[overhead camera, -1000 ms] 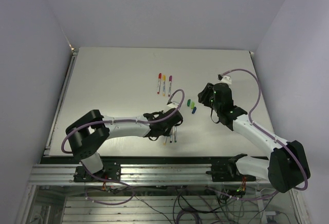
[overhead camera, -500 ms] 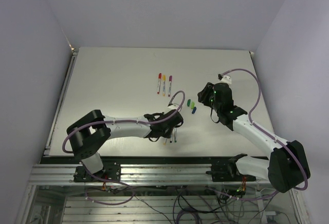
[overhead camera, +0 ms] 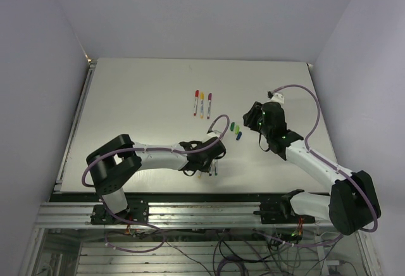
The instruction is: Insert the pens into the pen caps
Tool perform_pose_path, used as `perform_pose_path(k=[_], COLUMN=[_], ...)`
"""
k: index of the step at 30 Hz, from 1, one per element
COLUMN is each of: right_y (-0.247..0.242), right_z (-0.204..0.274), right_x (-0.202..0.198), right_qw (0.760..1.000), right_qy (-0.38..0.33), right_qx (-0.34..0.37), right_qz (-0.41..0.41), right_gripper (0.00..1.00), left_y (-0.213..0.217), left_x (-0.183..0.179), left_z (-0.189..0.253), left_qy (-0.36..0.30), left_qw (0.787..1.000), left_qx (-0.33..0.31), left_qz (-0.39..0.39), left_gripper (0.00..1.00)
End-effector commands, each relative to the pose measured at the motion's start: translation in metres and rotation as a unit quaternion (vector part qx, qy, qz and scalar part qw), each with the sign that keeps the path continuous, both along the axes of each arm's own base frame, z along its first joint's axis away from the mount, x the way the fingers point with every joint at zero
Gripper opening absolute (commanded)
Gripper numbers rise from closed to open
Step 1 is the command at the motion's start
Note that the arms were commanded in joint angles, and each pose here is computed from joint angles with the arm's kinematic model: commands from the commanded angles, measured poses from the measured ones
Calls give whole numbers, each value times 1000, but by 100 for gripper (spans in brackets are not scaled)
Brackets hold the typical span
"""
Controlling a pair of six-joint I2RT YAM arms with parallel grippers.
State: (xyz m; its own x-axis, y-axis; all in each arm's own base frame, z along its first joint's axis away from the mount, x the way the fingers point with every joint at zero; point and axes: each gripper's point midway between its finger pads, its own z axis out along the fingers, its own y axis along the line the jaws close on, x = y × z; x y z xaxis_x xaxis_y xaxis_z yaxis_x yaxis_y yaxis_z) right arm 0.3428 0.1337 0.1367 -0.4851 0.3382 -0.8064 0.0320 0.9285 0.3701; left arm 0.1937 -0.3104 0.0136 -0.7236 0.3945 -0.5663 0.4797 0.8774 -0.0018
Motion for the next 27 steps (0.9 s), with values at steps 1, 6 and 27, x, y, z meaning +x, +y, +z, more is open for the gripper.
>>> perform_pose_path(k=[1,6,27], right_y=[-2,0,16], right_z=[-6,-10,-66], right_x=[1,3,21], right_qw=[1000,1000,989], right_qy=[3,12,120], right_qx=[-1,-7,-72], right_qz=[-2,2,52], right_gripper=[41,41,33], left_y=[22,39,71], left_x=[-23,-34,73], left_z=[-26,-36,92], left_qy=[53,76,-98], left_qw=[997,994,976], left_qx=[54,79,-76], left_qz=[-5,4,178], left_gripper=[21,7,7])
